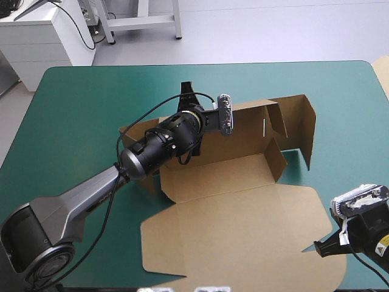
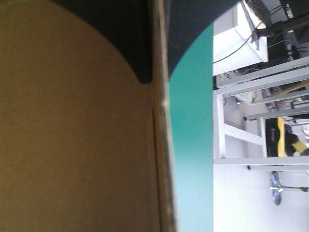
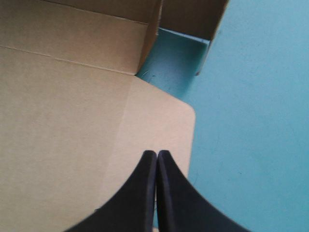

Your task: Fold the box

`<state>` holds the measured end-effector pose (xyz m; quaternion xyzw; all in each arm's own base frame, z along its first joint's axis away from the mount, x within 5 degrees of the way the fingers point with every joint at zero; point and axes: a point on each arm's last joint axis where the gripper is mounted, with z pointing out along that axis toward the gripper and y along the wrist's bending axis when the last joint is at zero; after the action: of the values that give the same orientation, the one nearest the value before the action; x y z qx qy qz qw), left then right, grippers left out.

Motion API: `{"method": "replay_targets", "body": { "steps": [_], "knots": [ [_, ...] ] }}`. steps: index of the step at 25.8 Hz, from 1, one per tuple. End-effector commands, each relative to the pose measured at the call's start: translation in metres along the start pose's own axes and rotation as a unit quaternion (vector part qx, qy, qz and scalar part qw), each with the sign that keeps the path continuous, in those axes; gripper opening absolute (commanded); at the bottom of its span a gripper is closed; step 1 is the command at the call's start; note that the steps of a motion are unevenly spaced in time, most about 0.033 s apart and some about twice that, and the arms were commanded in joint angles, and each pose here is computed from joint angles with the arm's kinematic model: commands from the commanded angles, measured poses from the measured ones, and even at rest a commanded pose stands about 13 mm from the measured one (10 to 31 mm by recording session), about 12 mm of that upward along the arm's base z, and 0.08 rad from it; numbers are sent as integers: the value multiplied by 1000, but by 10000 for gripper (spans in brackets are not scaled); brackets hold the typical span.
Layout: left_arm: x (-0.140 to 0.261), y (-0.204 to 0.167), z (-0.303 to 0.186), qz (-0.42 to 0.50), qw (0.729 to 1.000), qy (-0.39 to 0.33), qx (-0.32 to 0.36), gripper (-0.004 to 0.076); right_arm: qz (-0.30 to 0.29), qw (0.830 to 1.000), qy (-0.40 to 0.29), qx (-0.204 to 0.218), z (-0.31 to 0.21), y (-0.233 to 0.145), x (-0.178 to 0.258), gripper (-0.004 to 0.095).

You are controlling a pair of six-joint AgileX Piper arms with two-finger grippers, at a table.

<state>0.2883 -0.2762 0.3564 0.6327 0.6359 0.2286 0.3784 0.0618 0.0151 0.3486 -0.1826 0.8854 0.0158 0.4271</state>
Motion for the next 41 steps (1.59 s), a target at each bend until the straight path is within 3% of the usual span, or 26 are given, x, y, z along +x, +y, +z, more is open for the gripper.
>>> {"method": "replay_targets", "body": {
  "steps": [1, 10, 17, 30, 41],
  "knots": [
    [-2, 24, -25, 9, 996, -42, -83, -8, 1, 998, -60, 19, -7, -4, -15, -16],
    [1, 27, -34, 6, 992, -57, -110, -8, 31, 993, -110, 32, -14, -8, -29, -15],
    [4, -9, -27, 36, 992, -36, -117, -8, 40, 990, -129, 28, -27, -11, -54, -16],
    [11, -43, -6, 25, 991, -44, -121, -8, 57, 993, -102, -2, -3, -16, -109, -16],
    [16, -42, -18, 35, 988, -69, -137, -8, 63, 994, -84, -14, 41, -26, -176, -16]
  ]
}}
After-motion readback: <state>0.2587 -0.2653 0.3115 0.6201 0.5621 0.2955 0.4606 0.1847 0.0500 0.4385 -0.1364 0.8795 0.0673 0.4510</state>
